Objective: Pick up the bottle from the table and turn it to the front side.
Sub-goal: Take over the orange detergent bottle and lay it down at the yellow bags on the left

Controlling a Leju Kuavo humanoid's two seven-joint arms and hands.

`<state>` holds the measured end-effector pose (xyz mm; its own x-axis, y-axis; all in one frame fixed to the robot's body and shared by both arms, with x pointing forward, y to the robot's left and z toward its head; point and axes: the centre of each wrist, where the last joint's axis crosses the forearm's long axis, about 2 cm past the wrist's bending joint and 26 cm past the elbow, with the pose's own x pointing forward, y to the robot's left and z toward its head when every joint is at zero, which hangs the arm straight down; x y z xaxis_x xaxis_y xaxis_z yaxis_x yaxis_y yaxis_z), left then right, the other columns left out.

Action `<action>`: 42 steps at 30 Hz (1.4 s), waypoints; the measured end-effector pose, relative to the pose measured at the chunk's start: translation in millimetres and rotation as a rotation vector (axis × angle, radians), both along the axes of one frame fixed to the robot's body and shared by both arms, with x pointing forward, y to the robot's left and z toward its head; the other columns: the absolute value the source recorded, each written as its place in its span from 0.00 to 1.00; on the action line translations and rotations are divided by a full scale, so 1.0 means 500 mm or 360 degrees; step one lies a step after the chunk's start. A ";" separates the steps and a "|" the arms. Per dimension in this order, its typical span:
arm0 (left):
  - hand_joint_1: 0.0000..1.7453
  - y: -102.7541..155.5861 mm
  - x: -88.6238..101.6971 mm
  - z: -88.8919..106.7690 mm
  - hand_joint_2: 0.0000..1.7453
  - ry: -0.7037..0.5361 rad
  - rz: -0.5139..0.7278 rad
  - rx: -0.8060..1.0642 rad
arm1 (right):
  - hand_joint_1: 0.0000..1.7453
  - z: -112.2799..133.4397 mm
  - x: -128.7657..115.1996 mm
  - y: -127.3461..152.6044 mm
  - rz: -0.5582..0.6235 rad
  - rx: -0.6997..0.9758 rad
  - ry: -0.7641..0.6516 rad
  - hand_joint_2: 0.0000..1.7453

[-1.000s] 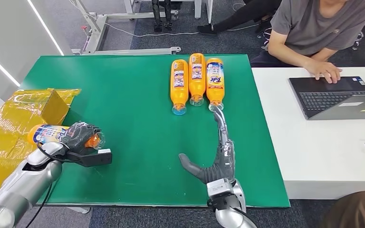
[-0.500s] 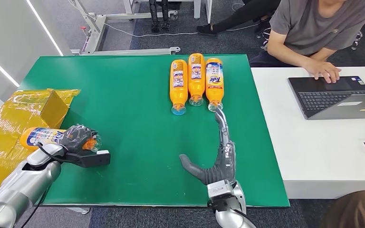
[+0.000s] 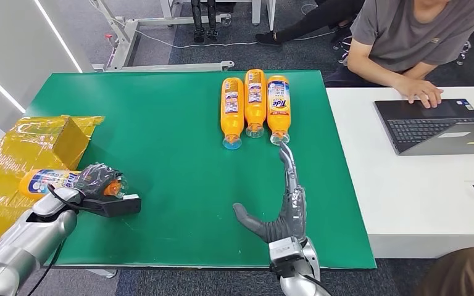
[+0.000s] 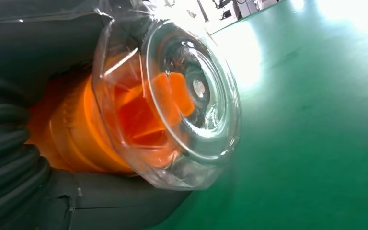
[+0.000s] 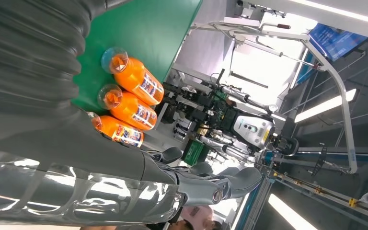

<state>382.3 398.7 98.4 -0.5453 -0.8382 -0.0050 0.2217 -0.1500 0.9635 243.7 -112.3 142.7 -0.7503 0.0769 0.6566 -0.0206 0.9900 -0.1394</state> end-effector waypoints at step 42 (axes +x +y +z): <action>0.00 0.065 -0.040 0.109 1.00 -0.0041 -0.0060 -0.1177 | 0.00 0.001 -0.014 -0.007 0.0108 -0.0030 0.0018 1.00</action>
<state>362.5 431.4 152.7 -0.5810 -0.6085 0.5405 0.2050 0.5333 0.8207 236.7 -115.6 143.0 -0.7465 0.0388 0.6642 -0.0892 0.9835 -0.1576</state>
